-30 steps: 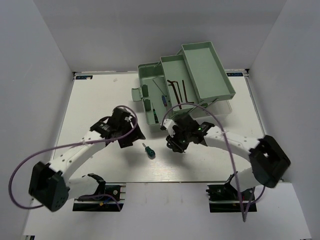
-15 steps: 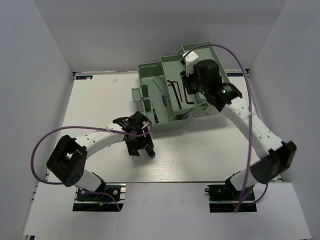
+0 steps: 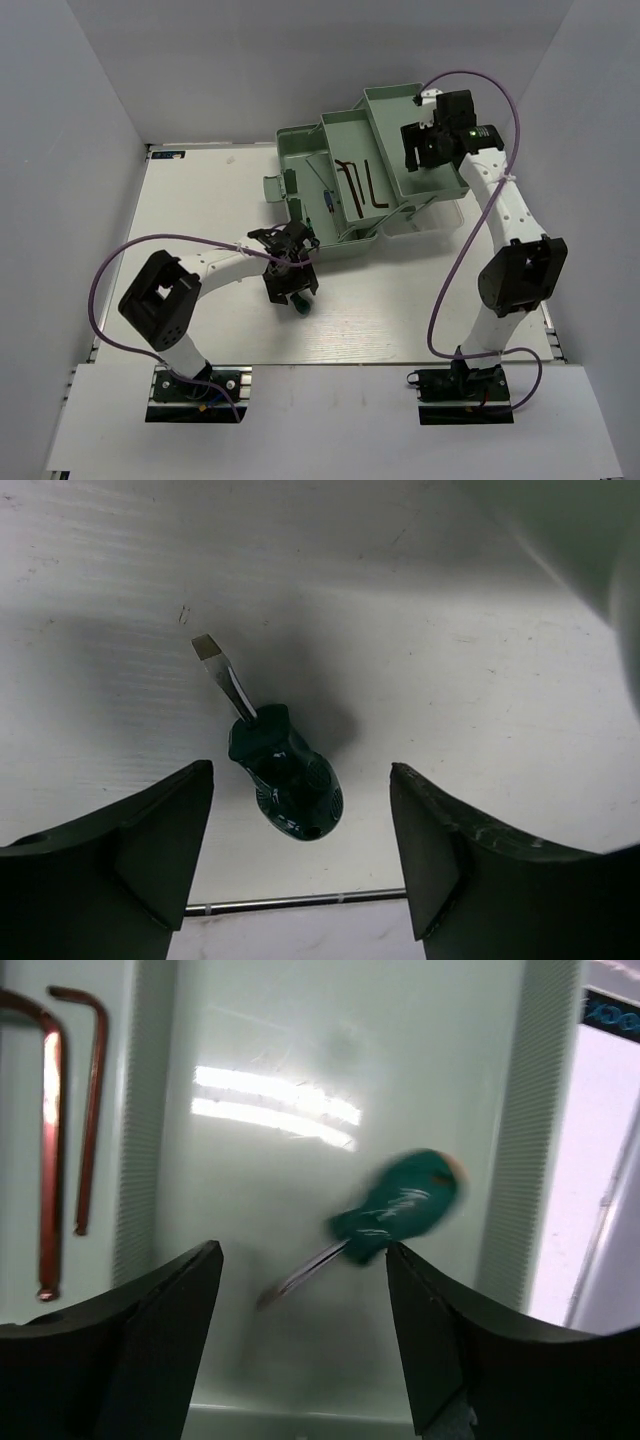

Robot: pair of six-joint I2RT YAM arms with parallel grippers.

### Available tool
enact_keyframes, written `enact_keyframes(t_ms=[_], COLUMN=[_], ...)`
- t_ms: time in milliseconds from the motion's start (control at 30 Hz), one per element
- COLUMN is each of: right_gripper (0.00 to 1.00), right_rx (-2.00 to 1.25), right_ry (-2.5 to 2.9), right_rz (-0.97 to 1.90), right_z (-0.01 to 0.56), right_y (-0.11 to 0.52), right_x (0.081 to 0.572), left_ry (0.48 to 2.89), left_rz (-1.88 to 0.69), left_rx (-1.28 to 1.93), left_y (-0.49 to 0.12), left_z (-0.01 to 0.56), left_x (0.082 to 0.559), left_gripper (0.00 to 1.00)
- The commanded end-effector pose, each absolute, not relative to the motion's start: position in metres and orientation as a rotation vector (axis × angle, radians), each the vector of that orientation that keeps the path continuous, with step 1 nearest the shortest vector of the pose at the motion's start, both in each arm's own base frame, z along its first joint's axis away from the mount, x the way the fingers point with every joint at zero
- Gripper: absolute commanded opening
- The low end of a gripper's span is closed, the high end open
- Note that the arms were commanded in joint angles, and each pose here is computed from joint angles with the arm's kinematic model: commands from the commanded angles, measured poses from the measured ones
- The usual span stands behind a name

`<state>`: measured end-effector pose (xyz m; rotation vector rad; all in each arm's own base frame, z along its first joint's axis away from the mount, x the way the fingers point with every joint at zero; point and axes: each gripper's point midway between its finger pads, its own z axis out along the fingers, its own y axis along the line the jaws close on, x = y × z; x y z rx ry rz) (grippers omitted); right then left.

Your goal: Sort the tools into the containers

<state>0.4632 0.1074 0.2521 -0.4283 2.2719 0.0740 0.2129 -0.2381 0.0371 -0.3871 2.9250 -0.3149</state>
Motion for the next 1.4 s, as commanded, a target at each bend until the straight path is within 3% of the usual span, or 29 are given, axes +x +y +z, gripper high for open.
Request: enact_keyframes(t_ms=[0, 267, 467, 633, 700, 767, 1000, 1200, 1333, 1367], right_gripper=[0.73, 0.76, 0.76, 0.76, 0.83, 0.9, 0.9, 0.87, 0.72, 0.61], right_rx=[-0.466, -0.373, -0.327, -0.309, -0.319, -0.352, -0.306, -0.266, -0.172, -0.16], right_ry=[2.224, 2.239, 2.249, 2.264, 2.259, 2.244, 2.234, 2.109, 2.045, 2.03], right_rz=[0.22, 0.287, 0.335, 0.374, 0.376, 0.374, 0.339, 0.31, 0.164, 0.14], right_z=[0.274, 0.275, 0.268, 0.265, 0.267, 0.271, 0.271, 0.293, 0.303, 0.306], right_y=[0.12, 0.103, 0.093, 0.091, 0.089, 0.089, 0.07, 0.06, 0.035, 0.03], right_x=[0.443, 0.434, 0.428, 0.423, 0.421, 0.417, 0.404, 0.397, 0.392, 0.389], left_ry=[2.946, 3.007, 3.033, 3.005, 2.993, 2.936, 2.585, 2.28, 2.117, 1.993], left_rz=[-0.27, -0.198, -0.149, -0.142, -0.095, -0.125, -0.4, -0.676, -0.799, -0.9], left_rx=[-0.369, -0.309, -0.247, -0.275, -0.276, -0.292, -0.33, 0.013, 0.123, 0.121], left_y=[-0.24, -0.247, -0.246, -0.239, -0.229, -0.223, -0.21, -0.293, -0.375, -0.39], left_z=[0.026, 0.007, 0.002, 0.01, 0.02, 0.053, 0.198, 0.294, 0.344, 0.398], left_x=[0.21, 0.197, 0.18, 0.178, 0.173, 0.175, 0.195, 0.274, 0.347, 0.36], left_gripper=[0.8, 0.54, 0.51, 0.12, 0.0, 0.0, 0.0, 0.0, 0.0, 0.0])
